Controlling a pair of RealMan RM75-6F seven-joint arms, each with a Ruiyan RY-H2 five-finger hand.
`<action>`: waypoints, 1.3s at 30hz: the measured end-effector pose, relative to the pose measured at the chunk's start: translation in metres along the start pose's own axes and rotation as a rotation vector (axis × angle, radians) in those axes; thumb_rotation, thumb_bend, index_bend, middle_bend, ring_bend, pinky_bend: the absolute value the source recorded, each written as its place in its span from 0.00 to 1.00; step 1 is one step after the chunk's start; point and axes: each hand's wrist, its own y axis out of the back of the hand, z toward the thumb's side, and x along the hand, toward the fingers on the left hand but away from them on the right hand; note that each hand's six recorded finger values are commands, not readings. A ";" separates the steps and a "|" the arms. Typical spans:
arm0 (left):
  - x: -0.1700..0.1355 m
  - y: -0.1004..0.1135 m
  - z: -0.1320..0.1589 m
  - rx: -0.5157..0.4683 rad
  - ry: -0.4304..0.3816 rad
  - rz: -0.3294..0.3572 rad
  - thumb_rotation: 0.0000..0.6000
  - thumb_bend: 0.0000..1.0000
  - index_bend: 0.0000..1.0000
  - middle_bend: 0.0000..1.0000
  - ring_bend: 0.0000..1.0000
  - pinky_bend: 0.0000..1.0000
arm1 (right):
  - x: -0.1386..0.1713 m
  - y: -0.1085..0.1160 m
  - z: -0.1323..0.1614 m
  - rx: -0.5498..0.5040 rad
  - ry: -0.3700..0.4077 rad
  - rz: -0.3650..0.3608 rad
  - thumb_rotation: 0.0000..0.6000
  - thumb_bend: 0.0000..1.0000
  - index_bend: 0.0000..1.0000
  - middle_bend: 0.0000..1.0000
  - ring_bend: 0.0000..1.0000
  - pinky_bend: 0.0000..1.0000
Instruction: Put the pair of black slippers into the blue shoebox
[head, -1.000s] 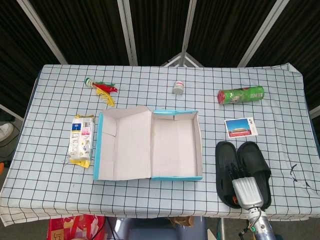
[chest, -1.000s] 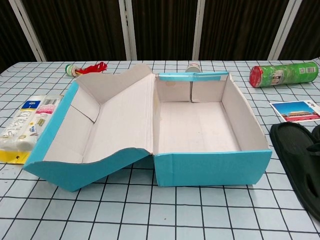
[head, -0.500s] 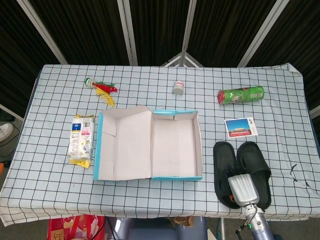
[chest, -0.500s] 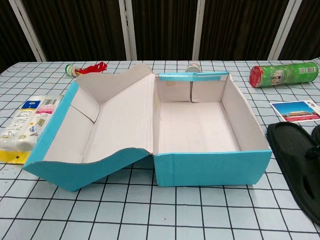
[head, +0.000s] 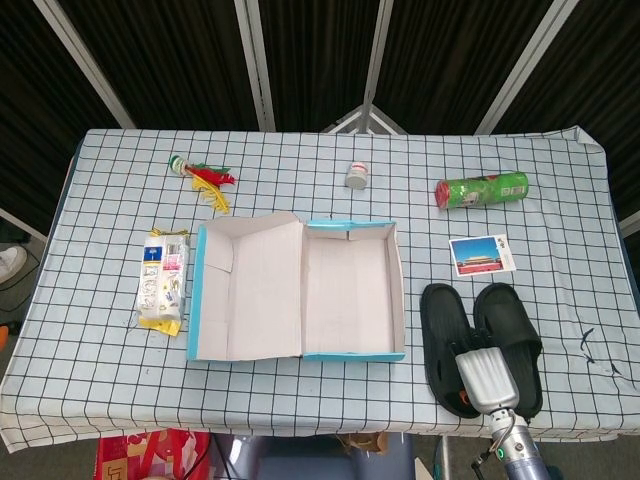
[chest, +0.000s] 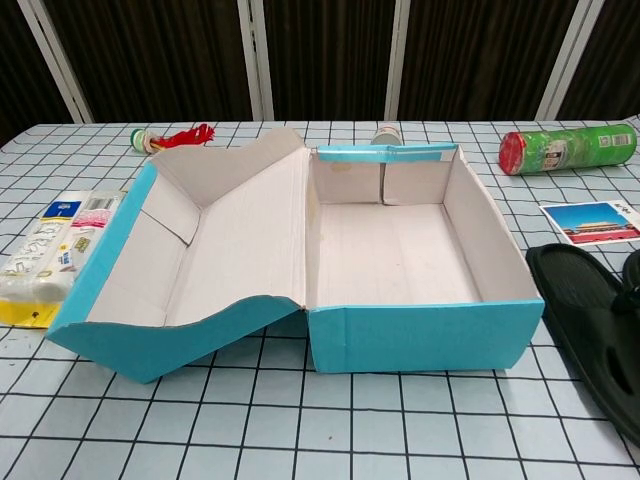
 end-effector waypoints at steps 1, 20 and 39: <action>0.000 0.000 0.000 0.000 0.000 0.000 1.00 0.39 0.09 0.01 0.05 0.10 | 0.000 0.001 0.000 0.001 0.001 0.000 1.00 0.44 0.45 0.37 0.17 0.16; -0.001 0.004 -0.004 -0.014 0.008 0.009 1.00 0.38 0.09 0.01 0.05 0.10 | 0.002 0.056 -0.019 -0.087 -0.035 -0.077 1.00 0.44 0.47 0.39 0.18 0.16; -0.002 0.007 -0.006 -0.025 0.010 0.016 1.00 0.39 0.09 0.01 0.05 0.10 | -0.025 0.140 -0.060 -0.484 -0.070 0.095 1.00 0.69 0.57 0.48 0.32 0.18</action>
